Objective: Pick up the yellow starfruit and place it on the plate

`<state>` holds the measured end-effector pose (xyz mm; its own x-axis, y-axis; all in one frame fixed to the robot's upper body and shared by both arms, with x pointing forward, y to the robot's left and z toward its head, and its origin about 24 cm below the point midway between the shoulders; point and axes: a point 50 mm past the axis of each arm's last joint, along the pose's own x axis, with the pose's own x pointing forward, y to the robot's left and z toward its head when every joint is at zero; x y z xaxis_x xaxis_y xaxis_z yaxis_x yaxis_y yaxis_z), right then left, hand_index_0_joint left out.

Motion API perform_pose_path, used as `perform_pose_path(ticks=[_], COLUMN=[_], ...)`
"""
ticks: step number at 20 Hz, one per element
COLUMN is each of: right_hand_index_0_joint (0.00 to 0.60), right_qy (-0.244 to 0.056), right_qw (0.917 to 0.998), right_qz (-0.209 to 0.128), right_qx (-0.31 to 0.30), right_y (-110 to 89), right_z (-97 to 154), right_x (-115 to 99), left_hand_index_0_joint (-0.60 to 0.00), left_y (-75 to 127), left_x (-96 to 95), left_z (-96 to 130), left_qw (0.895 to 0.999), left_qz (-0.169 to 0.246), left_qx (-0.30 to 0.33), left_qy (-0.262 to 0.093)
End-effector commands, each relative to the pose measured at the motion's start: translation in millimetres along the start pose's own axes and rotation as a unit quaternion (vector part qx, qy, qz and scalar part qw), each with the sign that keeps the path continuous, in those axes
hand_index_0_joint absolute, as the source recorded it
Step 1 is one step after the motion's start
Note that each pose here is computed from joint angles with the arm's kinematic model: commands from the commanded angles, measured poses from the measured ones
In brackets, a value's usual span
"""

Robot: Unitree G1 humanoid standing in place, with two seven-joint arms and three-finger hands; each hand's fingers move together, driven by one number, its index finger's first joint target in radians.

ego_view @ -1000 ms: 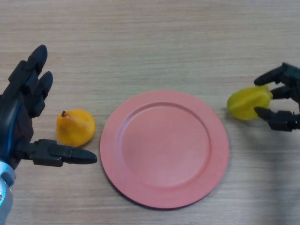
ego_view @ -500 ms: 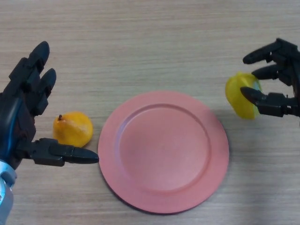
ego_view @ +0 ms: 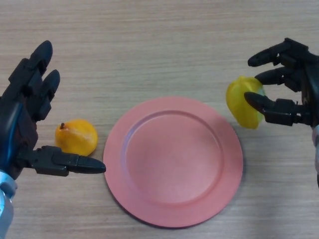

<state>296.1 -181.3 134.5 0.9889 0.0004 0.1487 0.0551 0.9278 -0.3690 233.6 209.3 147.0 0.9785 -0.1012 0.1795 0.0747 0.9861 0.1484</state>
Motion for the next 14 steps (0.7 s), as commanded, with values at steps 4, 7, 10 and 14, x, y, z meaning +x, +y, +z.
perform_pose_path(ticks=[4,7,10,14], right_hand_index_0_joint=[0.600,0.600,0.600,0.600], right_qy=[-0.114,-0.119,-0.152,-0.142], right_qw=[0.9911,0.9856,0.9178,0.9029], right_qz=[-0.040,-0.024,0.000,0.028], right_qx=[-0.054,-0.117,-0.367,-0.405], right_y=[-38.2,-44.2,-46.6,-37.2], right_z=[21,11,-21,-39], right_x=[-12,-14,-9,-5], left_hand_index_0_joint=[0.000,0.000,0.000,0.000], left_y=[12,14,13,11], left_x=[-3.9,-5.6,-6.2,-7.4], left_z=[29,29,28,27], left_qw=[0.995,0.996,0.996,0.996], left_qz=[0.017,0.018,0.015,0.014], left_qx=[0.034,0.031,0.036,0.037], left_qy=[-0.089,-0.085,-0.080,-0.079])
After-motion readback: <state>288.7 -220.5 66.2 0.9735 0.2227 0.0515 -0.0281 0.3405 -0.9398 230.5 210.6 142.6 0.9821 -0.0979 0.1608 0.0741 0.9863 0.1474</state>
